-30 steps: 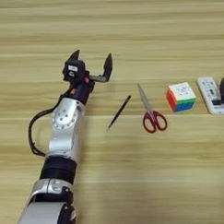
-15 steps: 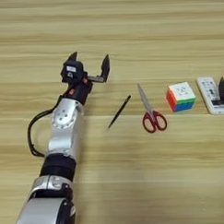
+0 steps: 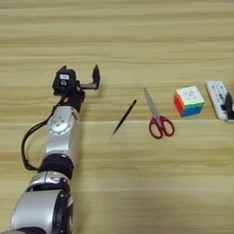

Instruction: Move the objects on the table

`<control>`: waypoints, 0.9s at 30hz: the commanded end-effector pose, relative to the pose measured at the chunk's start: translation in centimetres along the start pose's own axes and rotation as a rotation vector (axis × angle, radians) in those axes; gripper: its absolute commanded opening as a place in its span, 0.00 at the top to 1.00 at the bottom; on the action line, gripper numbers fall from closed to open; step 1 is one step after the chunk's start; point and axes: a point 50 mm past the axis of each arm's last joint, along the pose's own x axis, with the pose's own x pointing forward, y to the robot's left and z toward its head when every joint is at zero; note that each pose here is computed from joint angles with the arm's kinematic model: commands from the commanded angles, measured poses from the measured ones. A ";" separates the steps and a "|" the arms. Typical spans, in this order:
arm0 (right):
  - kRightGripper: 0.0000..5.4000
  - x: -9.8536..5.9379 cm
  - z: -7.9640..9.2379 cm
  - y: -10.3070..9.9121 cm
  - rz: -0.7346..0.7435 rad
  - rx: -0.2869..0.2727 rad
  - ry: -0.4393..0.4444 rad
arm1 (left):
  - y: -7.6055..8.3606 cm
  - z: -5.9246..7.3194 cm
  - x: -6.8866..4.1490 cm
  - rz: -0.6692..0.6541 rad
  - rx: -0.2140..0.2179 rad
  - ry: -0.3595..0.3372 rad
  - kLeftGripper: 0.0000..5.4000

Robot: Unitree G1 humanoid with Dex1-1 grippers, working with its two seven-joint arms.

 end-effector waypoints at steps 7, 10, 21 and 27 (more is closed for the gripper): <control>0.01 -2.8 -2.5 2.0 -0.004 0.137 0.085 | -0.2 0.4 0.4 -0.008 0.014 -0.017 0.00; 0.01 -3.3 -2.8 2.7 -0.009 0.174 0.082 | -0.2 0.4 0.5 -0.009 0.014 -0.018 0.00; 0.01 -4.8 -2.9 3.3 -0.010 0.146 0.041 | -0.3 0.3 0.5 -0.011 0.012 -0.016 0.00; 0.01 -5.5 -2.6 3.3 -0.031 0.138 0.000 | -0.3 0.3 0.5 -0.014 0.011 -0.011 0.00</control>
